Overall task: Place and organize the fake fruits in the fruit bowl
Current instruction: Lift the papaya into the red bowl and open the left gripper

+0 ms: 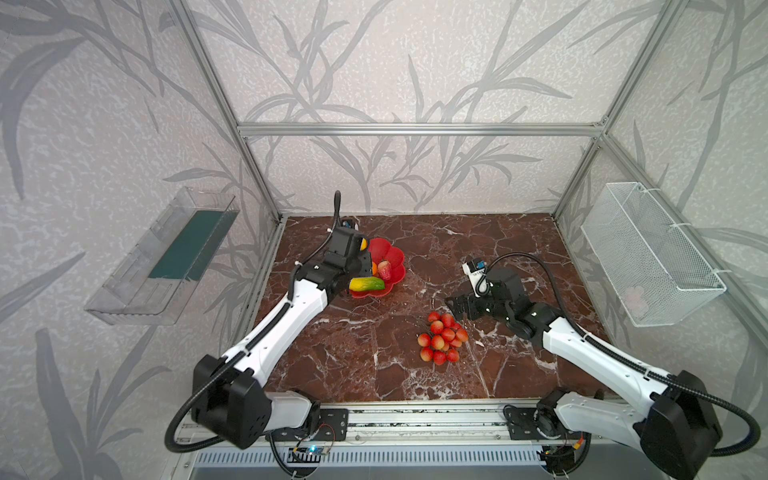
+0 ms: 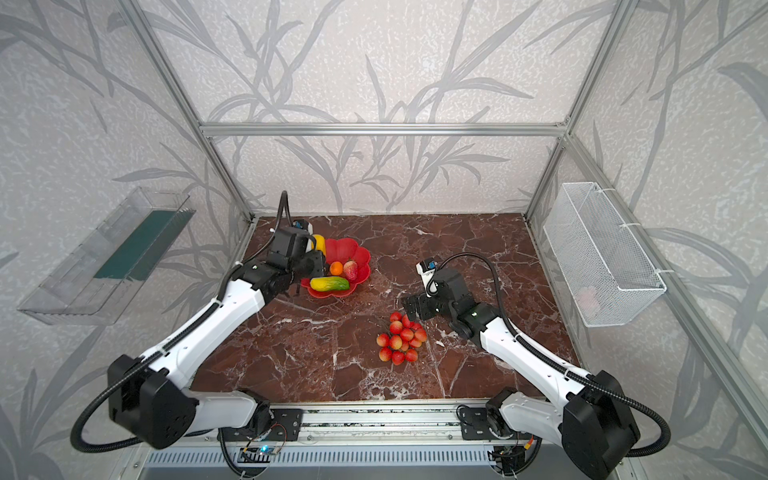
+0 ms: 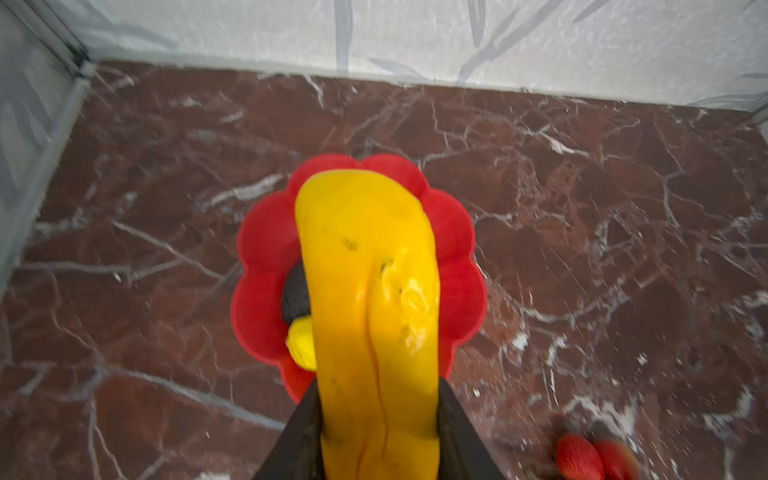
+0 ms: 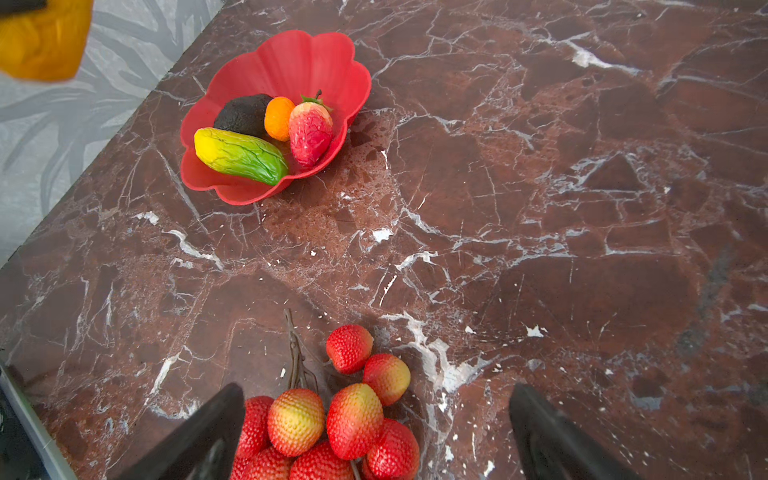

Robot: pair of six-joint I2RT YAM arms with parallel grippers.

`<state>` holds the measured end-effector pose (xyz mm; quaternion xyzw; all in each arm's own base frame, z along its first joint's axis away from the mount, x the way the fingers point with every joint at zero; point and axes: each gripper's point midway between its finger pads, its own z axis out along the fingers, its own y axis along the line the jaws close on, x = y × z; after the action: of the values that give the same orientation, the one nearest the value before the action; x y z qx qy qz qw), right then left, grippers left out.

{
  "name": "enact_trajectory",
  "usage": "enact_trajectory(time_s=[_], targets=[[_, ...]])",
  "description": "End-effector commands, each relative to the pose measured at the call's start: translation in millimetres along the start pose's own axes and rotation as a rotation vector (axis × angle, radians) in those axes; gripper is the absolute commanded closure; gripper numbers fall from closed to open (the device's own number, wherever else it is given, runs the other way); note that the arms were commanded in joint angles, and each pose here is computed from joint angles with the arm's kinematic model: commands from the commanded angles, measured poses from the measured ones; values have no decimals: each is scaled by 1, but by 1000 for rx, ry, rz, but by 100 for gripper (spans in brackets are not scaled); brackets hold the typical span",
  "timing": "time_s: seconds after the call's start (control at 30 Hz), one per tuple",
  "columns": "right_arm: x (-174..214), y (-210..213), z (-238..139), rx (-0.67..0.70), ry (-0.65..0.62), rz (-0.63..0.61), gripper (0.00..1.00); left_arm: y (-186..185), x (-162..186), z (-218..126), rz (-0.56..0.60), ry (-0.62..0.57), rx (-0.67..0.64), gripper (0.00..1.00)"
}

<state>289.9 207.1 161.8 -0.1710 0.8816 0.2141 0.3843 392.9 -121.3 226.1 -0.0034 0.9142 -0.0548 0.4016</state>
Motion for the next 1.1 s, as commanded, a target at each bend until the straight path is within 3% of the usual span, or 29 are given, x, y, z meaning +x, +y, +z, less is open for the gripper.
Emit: enact_trajectory(time_s=[0.0, 0.33, 0.63, 0.73, 0.83, 0.93, 1.07], targets=[[1, -4, 0, 19, 20, -16, 1, 12, 12, 35, 170, 139, -63, 72], [5, 0, 0, -4, 52, -21, 1, 27, -6, 132, 320, 265, -175, 74], [6, 4, 10, -27, 74, -3, 0, 30, 2, 184, 377, 359, -203, 74], [5, 3, 13, -19, 81, -10, 1, 30, 9, 192, 376, 388, -199, 71], [2, 5, 17, -33, 86, -26, 2, 29, 10, 191, 367, 386, -194, 57], [1, 9, 22, -53, 98, -33, 5, 26, 0, 181, 351, 354, -180, 45], [-1, 18, 31, -79, 122, -53, 10, 17, -28, 153, 309, 261, -141, 40]])
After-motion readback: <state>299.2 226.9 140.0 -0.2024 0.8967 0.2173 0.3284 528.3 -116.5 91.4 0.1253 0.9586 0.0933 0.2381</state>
